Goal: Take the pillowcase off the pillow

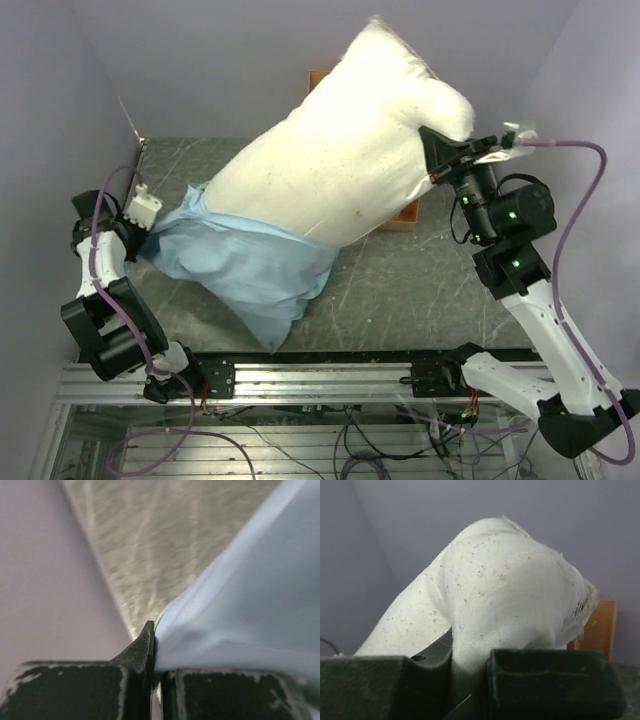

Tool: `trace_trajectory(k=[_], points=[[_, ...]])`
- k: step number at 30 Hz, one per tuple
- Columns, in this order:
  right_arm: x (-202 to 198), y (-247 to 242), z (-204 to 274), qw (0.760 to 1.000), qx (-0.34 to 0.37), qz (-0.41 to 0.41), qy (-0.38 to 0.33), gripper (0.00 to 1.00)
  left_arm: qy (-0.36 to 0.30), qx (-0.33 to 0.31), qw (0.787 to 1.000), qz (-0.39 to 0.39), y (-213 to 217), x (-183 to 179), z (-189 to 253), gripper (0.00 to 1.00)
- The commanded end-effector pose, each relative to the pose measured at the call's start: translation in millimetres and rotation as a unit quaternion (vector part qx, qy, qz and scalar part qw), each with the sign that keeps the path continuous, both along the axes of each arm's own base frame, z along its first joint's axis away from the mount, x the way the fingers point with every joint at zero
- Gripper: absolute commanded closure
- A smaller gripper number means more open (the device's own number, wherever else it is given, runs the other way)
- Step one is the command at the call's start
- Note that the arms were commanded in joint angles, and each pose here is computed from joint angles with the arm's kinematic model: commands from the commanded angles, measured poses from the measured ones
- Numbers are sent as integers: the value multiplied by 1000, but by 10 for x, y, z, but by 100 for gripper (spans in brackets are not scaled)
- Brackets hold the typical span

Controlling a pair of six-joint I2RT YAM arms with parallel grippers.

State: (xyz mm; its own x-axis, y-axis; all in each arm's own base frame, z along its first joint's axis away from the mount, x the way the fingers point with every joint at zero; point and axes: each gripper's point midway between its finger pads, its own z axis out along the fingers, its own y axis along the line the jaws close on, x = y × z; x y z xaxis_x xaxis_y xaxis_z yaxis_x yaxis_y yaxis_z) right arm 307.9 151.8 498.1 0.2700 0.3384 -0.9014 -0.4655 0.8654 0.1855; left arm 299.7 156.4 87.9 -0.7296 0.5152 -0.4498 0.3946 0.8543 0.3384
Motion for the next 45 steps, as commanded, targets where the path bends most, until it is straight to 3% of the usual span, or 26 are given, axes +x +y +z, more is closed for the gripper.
trace_trajectory(k=[1,6,15,20,23,27,29,34,38,45], points=[[-932,-1159,1255,951,169,-161,-201,100,1,93,993,71,676,-193,319,93],[-1283,-1513,1391,928,210,-206,-228,100,3,135,987,83,922,-335,423,93],[-1678,-1752,1686,913,207,-234,-263,100,20,202,972,115,1375,-516,333,93],[-1744,-1766,1737,913,206,-231,-266,100,2,192,971,142,1456,-433,401,93],[-1743,-1733,1749,916,205,-221,-265,100,-26,147,976,158,1397,-295,529,93],[-1678,-1597,1751,925,209,-186,-256,100,-60,2,985,161,993,-25,792,93],[-1635,-1519,1760,930,207,-170,-253,100,-76,-35,985,150,730,136,967,93],[-1440,-1266,1697,947,184,-132,-229,100,-144,-21,985,92,-38,675,1533,93],[-1162,-1054,1365,964,159,-114,-180,100,-179,-44,981,65,-587,1129,2003,93],[-931,-1208,699,966,131,-190,-115,100,-263,-31,964,28,-1153,1604,2927,93]])
